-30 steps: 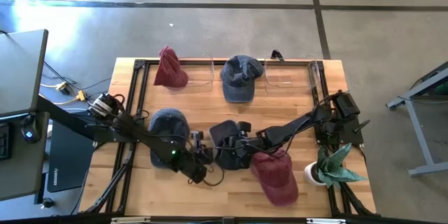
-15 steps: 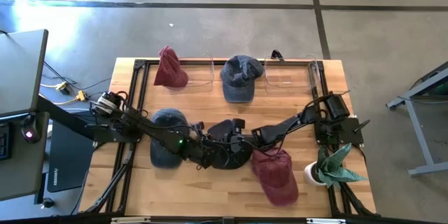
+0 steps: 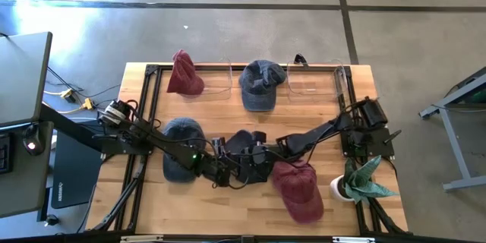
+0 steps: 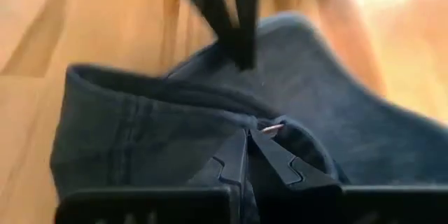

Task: Pick & Place hat
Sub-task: Put the bottom right blue cap into the right transparent bin

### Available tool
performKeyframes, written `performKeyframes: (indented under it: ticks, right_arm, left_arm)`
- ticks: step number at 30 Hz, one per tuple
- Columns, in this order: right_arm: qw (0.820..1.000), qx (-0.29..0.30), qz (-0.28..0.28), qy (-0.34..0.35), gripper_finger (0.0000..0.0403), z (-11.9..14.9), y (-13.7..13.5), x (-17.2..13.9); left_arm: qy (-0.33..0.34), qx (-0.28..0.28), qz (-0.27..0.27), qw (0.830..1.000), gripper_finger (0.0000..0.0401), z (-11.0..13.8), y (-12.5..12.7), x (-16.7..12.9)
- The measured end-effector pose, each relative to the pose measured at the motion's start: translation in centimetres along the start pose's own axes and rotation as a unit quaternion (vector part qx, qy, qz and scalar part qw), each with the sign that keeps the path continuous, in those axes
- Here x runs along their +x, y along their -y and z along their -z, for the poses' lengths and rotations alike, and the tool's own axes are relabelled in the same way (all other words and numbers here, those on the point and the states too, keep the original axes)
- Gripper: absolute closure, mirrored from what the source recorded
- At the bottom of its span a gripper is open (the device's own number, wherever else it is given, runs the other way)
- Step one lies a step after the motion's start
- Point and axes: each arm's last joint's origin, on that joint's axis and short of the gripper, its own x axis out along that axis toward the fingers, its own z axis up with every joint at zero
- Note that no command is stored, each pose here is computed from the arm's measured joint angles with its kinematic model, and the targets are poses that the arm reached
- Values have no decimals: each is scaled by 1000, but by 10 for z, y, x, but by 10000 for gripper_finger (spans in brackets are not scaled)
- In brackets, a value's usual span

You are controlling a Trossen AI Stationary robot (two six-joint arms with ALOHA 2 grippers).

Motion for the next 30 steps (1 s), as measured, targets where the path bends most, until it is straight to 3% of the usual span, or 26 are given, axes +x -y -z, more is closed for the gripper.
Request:
performKeyframes:
  ticks: [3,8,12,14,18,22,27,30]
  right_arm:
    - [1000,-6,13,-21,391,9,5,14]
    - [992,12,126,-27,392,18,21,26]
    - [969,60,239,-6,392,19,27,23]
    - [963,59,263,-5,392,21,27,22]
    - [965,25,261,-2,392,17,19,15]
    - [970,12,241,11,392,0,11,-17]
    - [978,67,188,-56,391,2,13,-57]
    - [976,81,171,-105,391,16,14,-59]
  left_arm:
    - [0,0,1,1000,401,0,0,0]
    - [1,-1,4,1000,401,0,0,0]
    - [-3,5,13,1000,401,0,1,0]
    - [-4,7,16,1000,401,0,1,0]
    - [-5,8,17,1000,401,0,1,0]
    - [-5,9,18,1000,401,1,3,-1]
    - [-5,8,18,1000,401,1,3,-1]
    - [1,1,19,1000,401,0,3,-1]
